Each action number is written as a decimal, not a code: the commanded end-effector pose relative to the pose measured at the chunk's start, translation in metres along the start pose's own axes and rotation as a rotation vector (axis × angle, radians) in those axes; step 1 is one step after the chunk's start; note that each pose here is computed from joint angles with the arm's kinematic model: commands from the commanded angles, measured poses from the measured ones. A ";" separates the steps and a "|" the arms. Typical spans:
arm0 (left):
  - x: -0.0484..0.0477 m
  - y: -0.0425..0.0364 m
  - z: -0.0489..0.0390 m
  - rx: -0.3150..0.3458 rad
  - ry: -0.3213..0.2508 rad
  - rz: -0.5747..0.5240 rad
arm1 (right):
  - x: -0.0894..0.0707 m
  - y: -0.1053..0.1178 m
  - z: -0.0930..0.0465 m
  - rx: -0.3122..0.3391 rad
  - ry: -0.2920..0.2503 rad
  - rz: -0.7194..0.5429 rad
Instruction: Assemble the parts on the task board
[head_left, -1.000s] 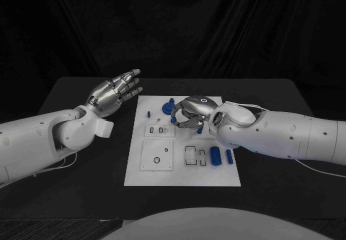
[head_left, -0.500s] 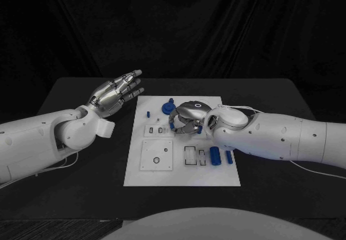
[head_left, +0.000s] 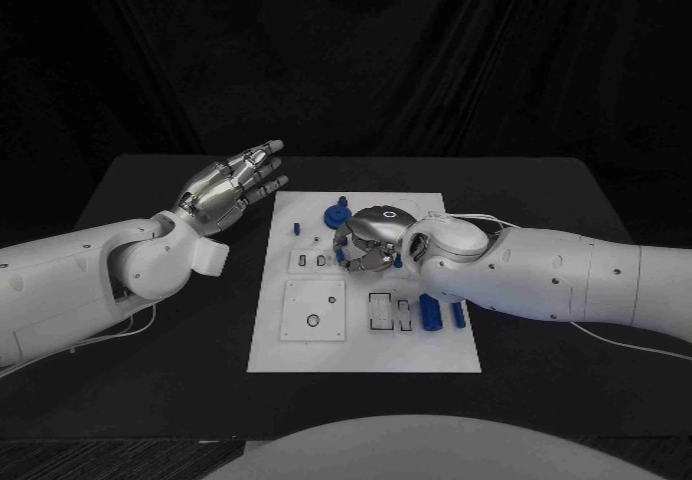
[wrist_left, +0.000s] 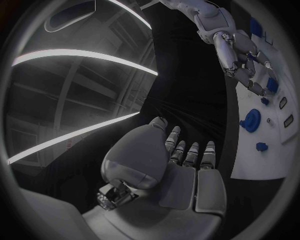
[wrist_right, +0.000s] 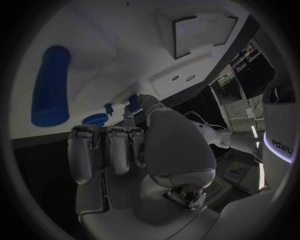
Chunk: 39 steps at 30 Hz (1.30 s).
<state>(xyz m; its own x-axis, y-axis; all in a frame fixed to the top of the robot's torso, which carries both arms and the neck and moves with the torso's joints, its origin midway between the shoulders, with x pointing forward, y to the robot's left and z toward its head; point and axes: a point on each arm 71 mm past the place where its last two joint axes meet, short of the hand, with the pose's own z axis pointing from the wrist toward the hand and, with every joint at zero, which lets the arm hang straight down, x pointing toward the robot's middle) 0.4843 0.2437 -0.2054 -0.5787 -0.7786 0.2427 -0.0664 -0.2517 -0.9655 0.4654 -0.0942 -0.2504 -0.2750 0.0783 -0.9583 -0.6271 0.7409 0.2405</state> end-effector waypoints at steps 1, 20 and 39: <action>0.0028 -0.0001 0.0012 0.013 0.017 -0.011 | 0.005 -0.001 0.000 0.016 0.022 -0.006; 0.0025 0.0000 0.0010 0.013 0.016 -0.011 | 0.006 -0.001 0.000 0.023 0.037 -0.008; 0.0020 0.0004 0.0013 0.010 0.016 -0.011 | 0.007 -0.001 0.000 0.021 0.044 -0.035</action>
<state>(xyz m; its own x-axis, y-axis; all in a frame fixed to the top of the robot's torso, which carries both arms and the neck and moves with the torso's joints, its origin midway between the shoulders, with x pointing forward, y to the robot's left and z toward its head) 0.4846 0.2429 -0.2059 -0.5814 -0.7762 0.2441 -0.0684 -0.2523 -0.9652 0.4647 -0.0935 -0.2546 -0.2824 0.0426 -0.9583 -0.6306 0.7446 0.2189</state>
